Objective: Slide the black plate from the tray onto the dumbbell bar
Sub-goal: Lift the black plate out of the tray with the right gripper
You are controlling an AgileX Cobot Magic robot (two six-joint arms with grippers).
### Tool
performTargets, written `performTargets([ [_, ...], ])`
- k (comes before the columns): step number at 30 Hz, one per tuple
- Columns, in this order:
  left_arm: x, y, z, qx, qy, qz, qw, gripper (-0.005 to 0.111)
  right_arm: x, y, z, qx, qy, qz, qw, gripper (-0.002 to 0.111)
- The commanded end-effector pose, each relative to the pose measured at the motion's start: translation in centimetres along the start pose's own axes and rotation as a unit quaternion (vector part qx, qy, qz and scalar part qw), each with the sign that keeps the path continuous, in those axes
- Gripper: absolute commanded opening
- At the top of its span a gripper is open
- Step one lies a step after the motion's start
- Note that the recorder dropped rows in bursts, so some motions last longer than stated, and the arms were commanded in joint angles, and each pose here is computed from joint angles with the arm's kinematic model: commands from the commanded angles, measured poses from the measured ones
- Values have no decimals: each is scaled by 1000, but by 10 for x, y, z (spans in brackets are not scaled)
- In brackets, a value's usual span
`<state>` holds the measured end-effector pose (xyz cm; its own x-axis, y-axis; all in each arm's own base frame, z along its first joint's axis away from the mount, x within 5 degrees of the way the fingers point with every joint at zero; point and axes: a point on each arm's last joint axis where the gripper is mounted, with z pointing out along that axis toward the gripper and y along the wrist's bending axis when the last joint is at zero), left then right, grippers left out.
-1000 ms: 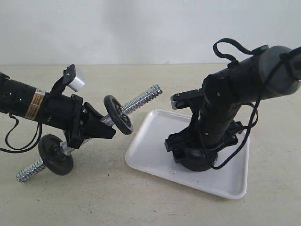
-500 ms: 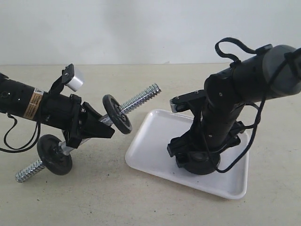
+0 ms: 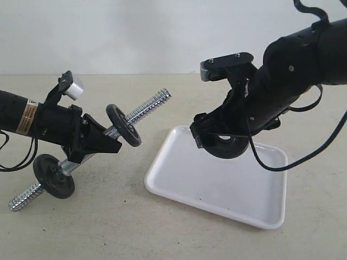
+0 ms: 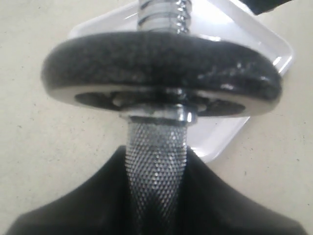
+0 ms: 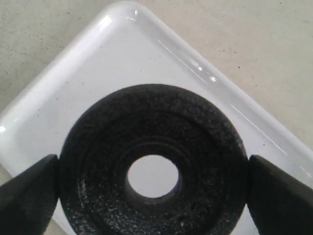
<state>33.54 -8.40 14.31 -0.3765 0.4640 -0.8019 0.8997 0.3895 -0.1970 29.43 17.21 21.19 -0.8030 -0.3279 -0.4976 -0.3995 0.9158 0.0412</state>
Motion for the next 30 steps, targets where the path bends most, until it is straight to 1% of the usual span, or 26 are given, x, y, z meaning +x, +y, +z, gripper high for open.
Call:
performTargets([
  [1, -26, -14, -21, 78, -87, 9, 993, 4, -3, -2, -15, -1, -5, 0, 1000, 1],
  [2, -25, -13, -22, 76, -88, 8, 993, 4, -3, -1, -16, -6, 4, 1, 1000, 1],
  [4, -26, -15, -24, 89, -95, 8, 991, 4, -5, 4, -21, -35, 19, -2, 999, 1],
  [6, -25, -13, -26, 85, -96, 6, 992, 4, -10, 8, -27, -81, 31, -6, 996, 1],
  [8, -23, -10, -30, 79, -98, -5, 992, 4, -17, 7, -37, -143, 39, -8, 989, 1],
  [11, -19, -4, -37, 67, -101, -18, 992, 4, -26, -4, -50, -214, 43, 19, 976, 1],
  [14, -14, 0, -44, 58, -103, -39, 992, 4, -32, -21, -59, -256, 37, 40, 965, 1],
  [16, -8, -1, -45, 57, -101, -49, 992, 4, -34, -28, -66, -290, 31, 52, 955, 1],
  [21, 0, -7, -41, 63, -98, -38, 993, 4, -40, -36, -75, -350, -4, 67, 934, 1],
  [24, 3, -9, -40, 65, -96, -42, 992, 4, -43, -38, -79, -384, -26, 69, 921, 1],
  [27, 3, -9, -40, 65, -96, -37, 993, 4, -45, -37, -78, -424, -22, 75, 902, 1],
  [30, 3, -9, -40, 65, -96, -37, 993, 4, -52, -38, -69, -442, -23, 91, 892, 1],
])
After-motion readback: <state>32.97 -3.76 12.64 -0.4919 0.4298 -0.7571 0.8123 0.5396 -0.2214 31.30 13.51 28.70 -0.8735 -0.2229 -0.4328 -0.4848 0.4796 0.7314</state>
